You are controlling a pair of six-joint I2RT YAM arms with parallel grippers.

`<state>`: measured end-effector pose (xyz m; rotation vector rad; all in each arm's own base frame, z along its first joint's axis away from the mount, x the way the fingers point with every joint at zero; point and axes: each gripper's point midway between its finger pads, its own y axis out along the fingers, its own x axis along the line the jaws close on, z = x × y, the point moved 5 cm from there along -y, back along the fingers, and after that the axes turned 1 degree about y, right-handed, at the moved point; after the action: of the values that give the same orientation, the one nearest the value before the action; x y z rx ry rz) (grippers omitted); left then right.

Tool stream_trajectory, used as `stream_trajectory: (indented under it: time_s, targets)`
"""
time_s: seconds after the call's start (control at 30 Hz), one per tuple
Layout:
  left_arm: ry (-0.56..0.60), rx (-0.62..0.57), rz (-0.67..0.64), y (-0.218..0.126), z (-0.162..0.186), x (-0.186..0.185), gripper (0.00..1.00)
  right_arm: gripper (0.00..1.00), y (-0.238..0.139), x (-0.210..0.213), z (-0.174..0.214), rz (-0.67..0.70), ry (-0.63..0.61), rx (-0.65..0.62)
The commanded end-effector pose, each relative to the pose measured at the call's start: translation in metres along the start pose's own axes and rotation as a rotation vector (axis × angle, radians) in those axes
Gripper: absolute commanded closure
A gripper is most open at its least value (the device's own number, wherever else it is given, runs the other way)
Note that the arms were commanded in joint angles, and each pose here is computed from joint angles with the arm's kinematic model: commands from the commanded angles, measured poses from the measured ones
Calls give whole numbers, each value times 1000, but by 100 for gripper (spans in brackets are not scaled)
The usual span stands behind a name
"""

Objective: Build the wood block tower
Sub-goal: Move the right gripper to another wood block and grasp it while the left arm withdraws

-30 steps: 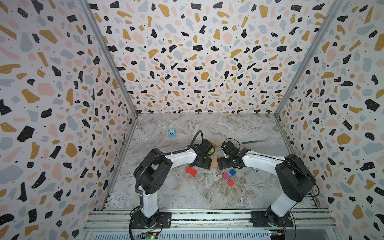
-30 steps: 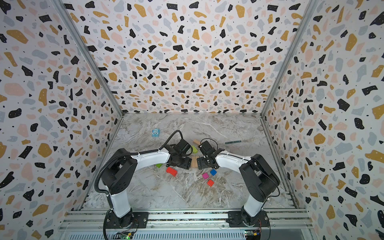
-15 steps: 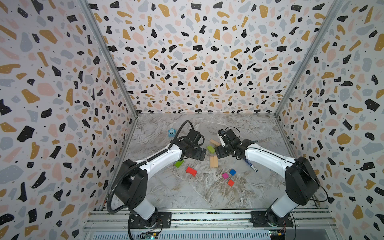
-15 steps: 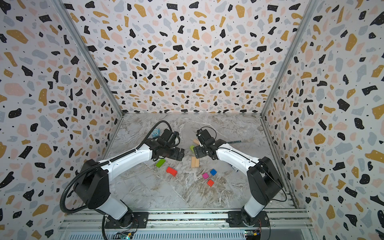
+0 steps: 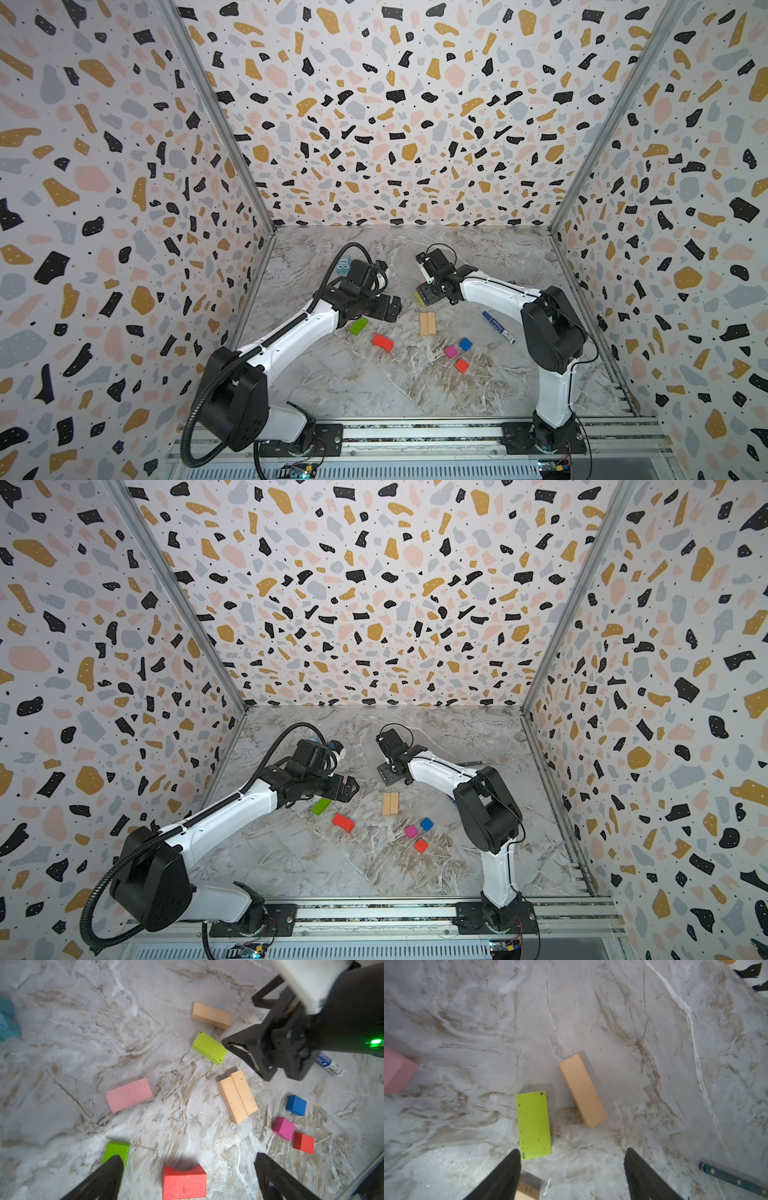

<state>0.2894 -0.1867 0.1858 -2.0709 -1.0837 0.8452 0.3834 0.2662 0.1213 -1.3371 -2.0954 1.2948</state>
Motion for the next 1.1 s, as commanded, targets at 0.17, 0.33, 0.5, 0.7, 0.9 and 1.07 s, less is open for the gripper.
stream_trajectory:
  time_s: [0.17,0.33,0.5,0.7,0.9,1.07]
  targets:
    - [9,-26,68,-3,3,-1,0,23,8,-25,-24,34,3,-71]
    - [-5,-32,69,-3,2,1,0,27,19,-26,-25,-33,-8,-75]
    - [-13,-7,68,2,5,3,0,30,27,-23,-27,-106,-10,-90]
    - [-22,13,65,5,8,6,0,34,41,-25,-26,-131,-1,-77]
    - [-23,9,81,5,8,4,1,36,48,-23,-26,-134,-14,-74]
    - [-23,8,82,5,8,5,1,39,52,-24,-25,-127,-15,-63]
